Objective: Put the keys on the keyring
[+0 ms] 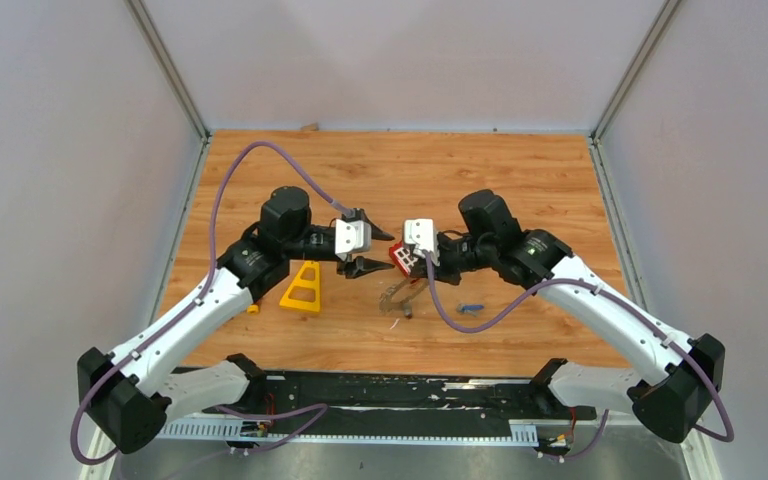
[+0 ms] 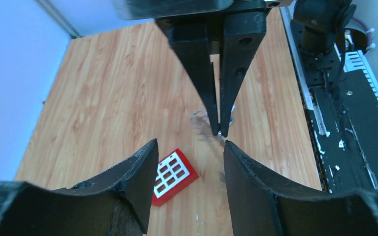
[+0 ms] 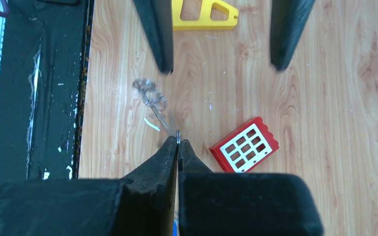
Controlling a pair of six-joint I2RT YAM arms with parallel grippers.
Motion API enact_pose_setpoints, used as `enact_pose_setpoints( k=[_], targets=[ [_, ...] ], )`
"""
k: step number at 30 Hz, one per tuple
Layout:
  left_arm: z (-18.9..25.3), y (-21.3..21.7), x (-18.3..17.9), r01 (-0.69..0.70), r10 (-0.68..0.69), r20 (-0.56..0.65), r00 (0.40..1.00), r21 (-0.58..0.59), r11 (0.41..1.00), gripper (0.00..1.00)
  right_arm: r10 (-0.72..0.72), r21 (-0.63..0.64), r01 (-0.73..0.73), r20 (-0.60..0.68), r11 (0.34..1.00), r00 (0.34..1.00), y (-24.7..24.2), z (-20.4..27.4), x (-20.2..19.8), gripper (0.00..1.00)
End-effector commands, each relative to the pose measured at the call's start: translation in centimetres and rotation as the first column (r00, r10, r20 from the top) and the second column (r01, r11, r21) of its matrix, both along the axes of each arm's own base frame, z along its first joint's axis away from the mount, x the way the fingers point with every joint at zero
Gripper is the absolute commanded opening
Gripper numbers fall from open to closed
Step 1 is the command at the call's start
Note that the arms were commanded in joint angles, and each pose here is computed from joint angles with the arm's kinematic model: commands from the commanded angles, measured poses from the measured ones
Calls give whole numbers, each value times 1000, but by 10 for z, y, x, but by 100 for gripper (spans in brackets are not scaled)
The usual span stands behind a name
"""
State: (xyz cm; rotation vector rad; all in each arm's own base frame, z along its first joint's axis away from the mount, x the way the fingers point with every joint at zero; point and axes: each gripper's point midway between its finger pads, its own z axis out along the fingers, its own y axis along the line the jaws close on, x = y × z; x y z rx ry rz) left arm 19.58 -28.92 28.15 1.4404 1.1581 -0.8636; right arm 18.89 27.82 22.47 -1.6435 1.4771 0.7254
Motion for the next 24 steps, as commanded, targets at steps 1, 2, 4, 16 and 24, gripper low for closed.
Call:
enact_pose_setpoints(
  k=[1,2,4,16,24],
  targets=[
    [12,-16,-3,44,-43,6,999,-26,999,57,-4,82,3,17,997,1000,11,42,5,0],
    [10,-18,-4,50,-50,12,999,-23,998,56,-6,77,5,9,997,1000,11,43,5,0],
    [4,-22,-2,61,-60,29,998,-11,998,54,-9,67,10,-12,998,1000,10,44,3,0],
    [-3,-28,-2,92,-90,48,995,-20,996,45,-27,103,30,-31,994,999,3,46,0,0],
    [-12,-28,-13,117,-116,18,993,-25,993,42,-29,101,32,-33,994,999,2,45,1,0]
  ],
)
